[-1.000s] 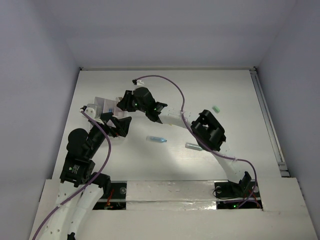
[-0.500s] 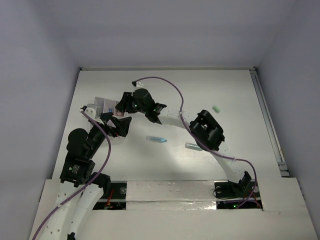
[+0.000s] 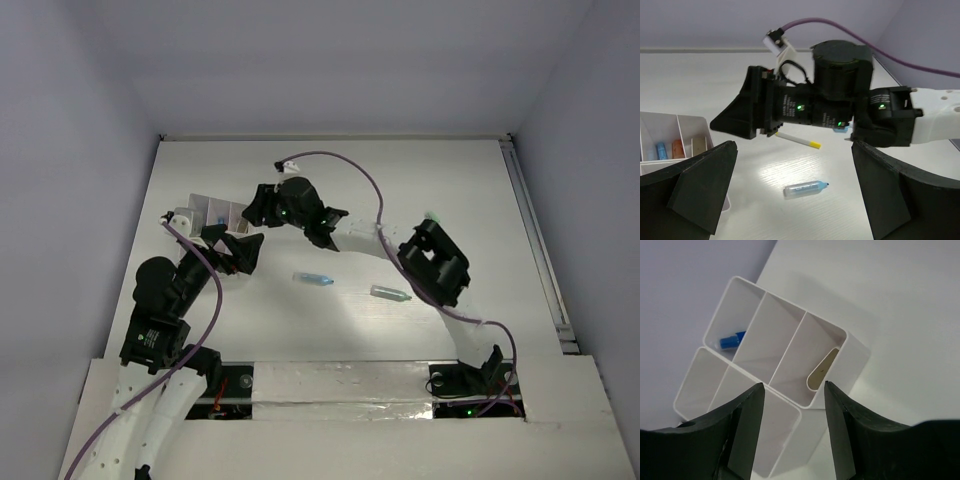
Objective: Sort the stationery into containers
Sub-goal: Pick up the pen from the center of the board, then place the pen in the storage box, then pick up the pen from the center of the board.
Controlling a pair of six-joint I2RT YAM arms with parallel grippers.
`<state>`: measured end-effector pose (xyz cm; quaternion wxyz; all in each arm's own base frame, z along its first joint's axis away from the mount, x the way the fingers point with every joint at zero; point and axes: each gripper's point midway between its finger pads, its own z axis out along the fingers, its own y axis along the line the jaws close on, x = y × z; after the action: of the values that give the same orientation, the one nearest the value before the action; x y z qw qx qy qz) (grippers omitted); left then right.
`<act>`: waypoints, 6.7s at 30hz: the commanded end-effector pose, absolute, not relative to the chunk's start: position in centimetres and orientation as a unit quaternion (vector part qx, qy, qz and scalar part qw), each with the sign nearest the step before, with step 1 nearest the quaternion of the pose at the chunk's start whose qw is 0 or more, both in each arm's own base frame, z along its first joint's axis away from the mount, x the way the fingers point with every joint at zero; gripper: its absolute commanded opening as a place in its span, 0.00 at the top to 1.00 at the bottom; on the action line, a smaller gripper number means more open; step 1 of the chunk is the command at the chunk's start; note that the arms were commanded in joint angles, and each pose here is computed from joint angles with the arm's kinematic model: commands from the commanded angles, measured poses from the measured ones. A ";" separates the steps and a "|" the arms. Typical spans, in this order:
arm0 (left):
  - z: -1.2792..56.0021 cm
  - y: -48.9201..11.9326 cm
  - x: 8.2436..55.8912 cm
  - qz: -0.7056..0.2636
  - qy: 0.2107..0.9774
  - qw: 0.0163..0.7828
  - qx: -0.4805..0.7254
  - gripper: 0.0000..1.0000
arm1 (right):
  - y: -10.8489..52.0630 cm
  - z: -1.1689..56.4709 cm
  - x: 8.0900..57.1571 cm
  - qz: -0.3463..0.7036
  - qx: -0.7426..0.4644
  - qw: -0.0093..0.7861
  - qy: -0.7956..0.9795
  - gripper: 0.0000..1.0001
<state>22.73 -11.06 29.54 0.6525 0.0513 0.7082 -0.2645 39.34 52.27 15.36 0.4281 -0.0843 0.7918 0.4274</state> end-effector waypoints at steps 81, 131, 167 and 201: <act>35.9 -10.7 21.6 -0.272 0.643 0.713 0.069 0.01 | 54.3 35.2 33.3 0.708 -0.202 0.484 0.473 0.96; 35.8 -10.2 20.9 -0.265 0.632 0.726 0.061 0.01 | 65.6 27.2 32.3 0.646 -0.194 0.526 0.519 0.56; 33.5 -12.6 21.4 -0.298 0.662 0.682 0.092 0.01 | 18.8 8.6 41.2 0.081 -0.159 0.306 0.935 0.39; 33.7 -12.8 21.2 -0.300 0.659 0.683 0.101 0.01 | 19.4 1.5 44.7 0.042 -0.299 0.174 0.937 0.75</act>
<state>21.46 -12.57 32.38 0.6697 0.0924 0.6763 -0.2926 44.96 19.80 2.75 0.1966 -0.2825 0.9378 0.0462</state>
